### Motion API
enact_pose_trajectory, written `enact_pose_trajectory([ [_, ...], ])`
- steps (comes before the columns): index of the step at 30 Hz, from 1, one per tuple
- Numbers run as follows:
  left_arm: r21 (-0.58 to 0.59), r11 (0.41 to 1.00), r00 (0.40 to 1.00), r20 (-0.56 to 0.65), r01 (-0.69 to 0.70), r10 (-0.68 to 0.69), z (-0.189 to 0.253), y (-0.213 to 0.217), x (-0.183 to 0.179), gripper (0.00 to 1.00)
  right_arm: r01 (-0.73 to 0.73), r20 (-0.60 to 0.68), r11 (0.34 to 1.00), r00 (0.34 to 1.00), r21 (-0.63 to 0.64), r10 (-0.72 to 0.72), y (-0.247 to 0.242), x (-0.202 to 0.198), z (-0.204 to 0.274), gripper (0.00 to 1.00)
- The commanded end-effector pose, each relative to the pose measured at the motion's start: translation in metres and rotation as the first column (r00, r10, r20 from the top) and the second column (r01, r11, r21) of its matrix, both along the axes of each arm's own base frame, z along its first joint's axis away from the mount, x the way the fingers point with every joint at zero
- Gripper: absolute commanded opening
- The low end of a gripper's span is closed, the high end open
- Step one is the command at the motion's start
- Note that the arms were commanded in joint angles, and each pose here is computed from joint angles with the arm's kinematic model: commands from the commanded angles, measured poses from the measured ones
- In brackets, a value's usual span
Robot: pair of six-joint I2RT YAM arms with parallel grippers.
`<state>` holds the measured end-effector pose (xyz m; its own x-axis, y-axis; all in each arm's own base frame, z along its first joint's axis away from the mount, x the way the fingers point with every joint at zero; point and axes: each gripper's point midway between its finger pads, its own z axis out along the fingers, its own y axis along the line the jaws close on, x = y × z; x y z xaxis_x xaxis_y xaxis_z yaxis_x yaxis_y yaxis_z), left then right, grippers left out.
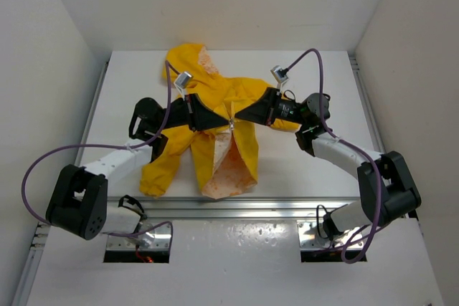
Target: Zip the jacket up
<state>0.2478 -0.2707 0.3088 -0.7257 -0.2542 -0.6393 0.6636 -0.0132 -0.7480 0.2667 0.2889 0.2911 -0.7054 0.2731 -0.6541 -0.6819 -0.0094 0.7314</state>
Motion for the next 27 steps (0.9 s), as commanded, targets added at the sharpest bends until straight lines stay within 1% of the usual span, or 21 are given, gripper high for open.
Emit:
enact_pose_trajectory([
  [1,-0.057,0.998,0.993,0.117,-0.024,0.030,0.030,0.003,0.004,0.00,-0.019,0.120,0.999,0.993,0.040,0.014,0.001,-0.008,0.023,0.00],
  [6,-0.068,0.997,0.992,0.114,-0.037,0.045,0.033,0.006,0.007,0.00,-0.036,0.141,0.998,0.990,0.049,0.029,0.003,-0.012,0.028,0.00],
  [7,-0.072,0.996,0.994,0.095,-0.049,0.055,0.029,0.006,0.010,0.00,-0.040,0.137,0.998,0.990,0.046,0.034,0.004,-0.012,0.027,0.00],
  [8,-0.076,0.995,0.992,0.104,-0.060,0.068,0.031,0.009,0.013,0.00,-0.045,0.142,0.998,0.989,0.047,0.038,0.004,-0.014,0.028,0.00],
  [9,-0.078,0.995,0.994,0.084,-0.067,0.073,0.029,0.009,0.016,0.00,-0.048,0.148,0.998,0.988,0.051,0.040,0.004,-0.015,0.029,0.00],
  [14,-0.094,0.990,0.991,0.066,-0.108,0.114,0.028,0.017,0.026,0.00,-0.059,0.144,0.997,0.988,0.052,0.051,0.004,-0.021,0.029,0.00],
  [19,-0.115,0.988,0.990,0.089,-0.100,0.110,0.035,0.018,0.023,0.00,-0.055,0.126,0.997,0.991,0.046,0.048,0.004,-0.019,0.024,0.00],
  [20,-0.106,0.990,0.992,0.082,-0.090,0.099,0.030,0.017,0.021,0.00,-0.051,0.128,0.998,0.991,0.048,0.045,0.005,-0.019,0.026,0.00],
  [21,-0.109,0.991,0.992,0.090,-0.080,0.090,0.033,0.016,0.016,0.00,-0.029,0.123,0.998,0.992,0.048,0.023,0.005,-0.013,0.025,0.00],
  [23,-0.103,0.992,0.992,0.099,-0.074,0.084,0.028,0.017,0.011,0.00,0.029,0.064,0.999,0.997,0.042,-0.031,0.001,0.009,0.022,0.00],
  [24,-0.106,0.992,0.989,0.124,-0.062,0.075,0.033,0.018,0.005,0.00,0.053,0.046,0.998,0.997,0.043,-0.055,-0.001,0.016,0.023,0.00],
  [25,-0.106,0.992,0.989,0.124,-0.062,0.075,0.033,0.018,0.005,0.00,0.086,0.044,0.995,0.995,0.051,-0.089,-0.005,0.030,0.031,0.00],
  [27,-0.103,0.993,0.989,0.128,-0.054,0.067,0.033,0.019,0.000,0.00,0.099,0.041,0.993,0.994,0.060,-0.101,-0.005,0.036,0.036,0.00],
])
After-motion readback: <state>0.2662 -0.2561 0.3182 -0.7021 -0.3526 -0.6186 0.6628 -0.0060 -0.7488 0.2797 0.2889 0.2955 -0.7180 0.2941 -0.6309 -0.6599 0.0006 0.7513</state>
